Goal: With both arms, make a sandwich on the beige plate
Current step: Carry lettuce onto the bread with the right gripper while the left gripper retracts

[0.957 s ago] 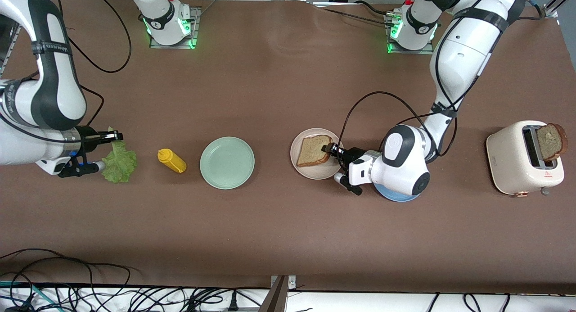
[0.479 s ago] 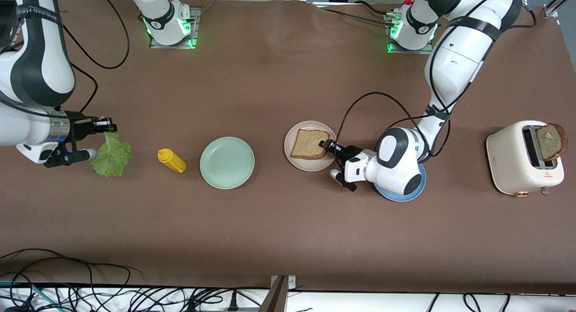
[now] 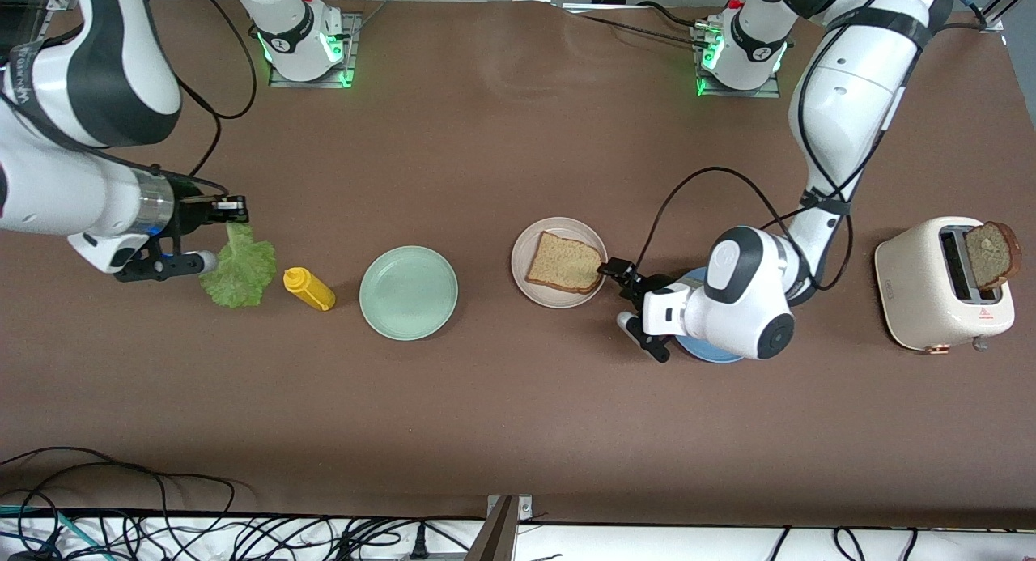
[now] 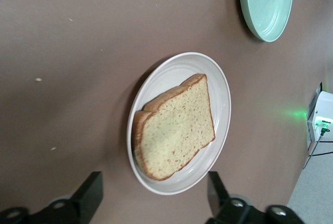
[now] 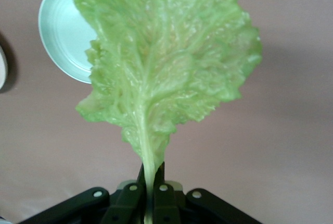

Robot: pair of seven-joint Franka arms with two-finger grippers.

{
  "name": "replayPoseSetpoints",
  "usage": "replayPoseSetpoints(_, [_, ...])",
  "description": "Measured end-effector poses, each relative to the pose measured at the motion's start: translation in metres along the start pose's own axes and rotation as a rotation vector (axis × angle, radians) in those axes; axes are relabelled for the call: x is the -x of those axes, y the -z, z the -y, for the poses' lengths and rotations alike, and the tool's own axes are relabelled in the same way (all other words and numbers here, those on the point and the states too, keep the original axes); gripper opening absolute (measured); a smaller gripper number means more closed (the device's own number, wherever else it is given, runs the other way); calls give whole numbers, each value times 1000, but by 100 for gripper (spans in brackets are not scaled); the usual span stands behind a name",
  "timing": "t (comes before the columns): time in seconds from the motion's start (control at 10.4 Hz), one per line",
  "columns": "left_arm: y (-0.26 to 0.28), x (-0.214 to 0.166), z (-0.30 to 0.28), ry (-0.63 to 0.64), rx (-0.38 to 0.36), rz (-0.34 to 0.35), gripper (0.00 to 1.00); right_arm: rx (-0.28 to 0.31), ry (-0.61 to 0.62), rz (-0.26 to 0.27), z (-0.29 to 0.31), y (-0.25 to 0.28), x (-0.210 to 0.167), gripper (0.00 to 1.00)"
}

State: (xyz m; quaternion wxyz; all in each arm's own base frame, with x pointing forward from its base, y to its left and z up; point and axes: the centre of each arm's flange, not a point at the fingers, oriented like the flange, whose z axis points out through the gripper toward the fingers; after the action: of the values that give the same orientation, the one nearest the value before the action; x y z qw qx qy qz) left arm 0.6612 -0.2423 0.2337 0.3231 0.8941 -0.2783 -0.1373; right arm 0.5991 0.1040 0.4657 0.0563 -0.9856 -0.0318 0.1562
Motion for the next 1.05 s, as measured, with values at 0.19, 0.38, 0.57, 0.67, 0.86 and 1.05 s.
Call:
replayPoseSetpoints(0.19, [29,4,-3,-18,-60,-12,100,1,-66,-6,42,0,6,4])
replayPoseSetpoints(0.38, [69,13,-15,-47,-168,2,100,-5,-132,-43,93,-2,12,4])
replayPoseSetpoints(0.57, [109,28,-36,-29,-258,28,100,2,-153,-88,156,-15,20,4])
replayPoseSetpoints(0.67, [131,37,-50,-10,-318,44,100,7,-156,-97,188,-28,25,4])
replayPoseSetpoints(0.86, [180,60,-82,19,-424,57,100,-2,-188,-120,243,-60,27,4])
replayPoseSetpoints(1.05, [228,90,-105,105,-465,27,100,-13,-247,-144,284,-102,22,4])
